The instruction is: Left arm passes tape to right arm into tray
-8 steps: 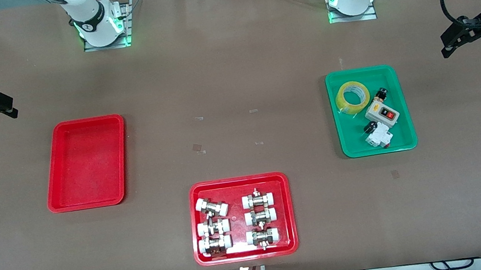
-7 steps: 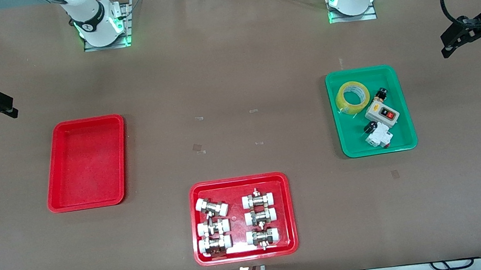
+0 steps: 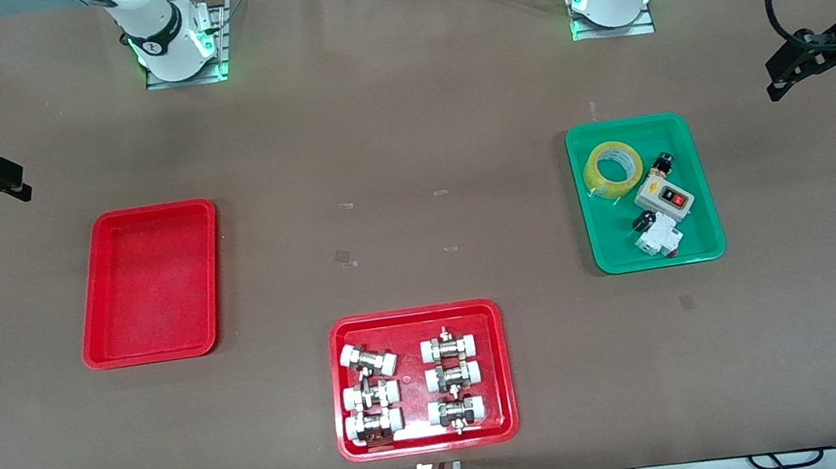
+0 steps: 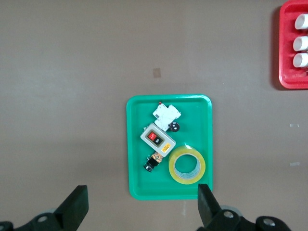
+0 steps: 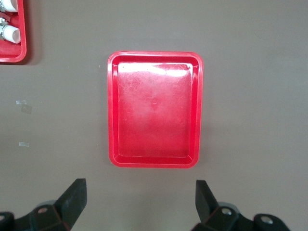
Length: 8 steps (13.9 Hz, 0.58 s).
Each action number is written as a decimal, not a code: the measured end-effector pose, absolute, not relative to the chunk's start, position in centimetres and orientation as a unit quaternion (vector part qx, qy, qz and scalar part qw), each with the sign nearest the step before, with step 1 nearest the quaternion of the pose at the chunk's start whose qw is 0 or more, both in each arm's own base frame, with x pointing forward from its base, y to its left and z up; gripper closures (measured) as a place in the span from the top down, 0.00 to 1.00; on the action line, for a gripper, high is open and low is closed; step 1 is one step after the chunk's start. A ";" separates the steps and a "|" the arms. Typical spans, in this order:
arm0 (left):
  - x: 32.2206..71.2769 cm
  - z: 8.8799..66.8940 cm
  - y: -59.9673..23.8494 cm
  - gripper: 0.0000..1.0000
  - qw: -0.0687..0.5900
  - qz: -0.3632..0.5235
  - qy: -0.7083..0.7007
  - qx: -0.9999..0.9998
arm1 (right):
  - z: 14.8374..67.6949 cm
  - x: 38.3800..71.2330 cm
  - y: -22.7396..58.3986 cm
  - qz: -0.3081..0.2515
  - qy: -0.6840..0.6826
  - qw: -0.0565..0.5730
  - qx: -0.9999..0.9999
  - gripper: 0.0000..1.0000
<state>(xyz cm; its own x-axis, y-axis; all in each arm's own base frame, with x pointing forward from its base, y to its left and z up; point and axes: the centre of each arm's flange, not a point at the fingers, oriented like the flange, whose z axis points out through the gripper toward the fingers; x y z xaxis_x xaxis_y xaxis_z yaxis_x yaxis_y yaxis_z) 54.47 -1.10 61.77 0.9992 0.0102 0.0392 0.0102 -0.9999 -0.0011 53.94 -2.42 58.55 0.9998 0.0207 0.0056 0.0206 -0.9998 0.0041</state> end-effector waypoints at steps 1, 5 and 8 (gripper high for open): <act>54.5 60.6 -1.3 1.00 -0.003 -0.009 -0.004 -1.000 | 58.6 53.9 -2.4 0.003 0.010 0.002 1.000 1.00; 54.4 53.0 -2.6 1.00 -0.006 0.037 0.008 -0.999 | 58.5 53.9 -2.4 0.003 0.010 0.002 1.000 1.00; 53.0 44.8 -5.1 1.00 -0.004 0.061 0.030 -0.998 | 58.5 53.9 -2.4 0.003 0.010 0.002 1.000 1.00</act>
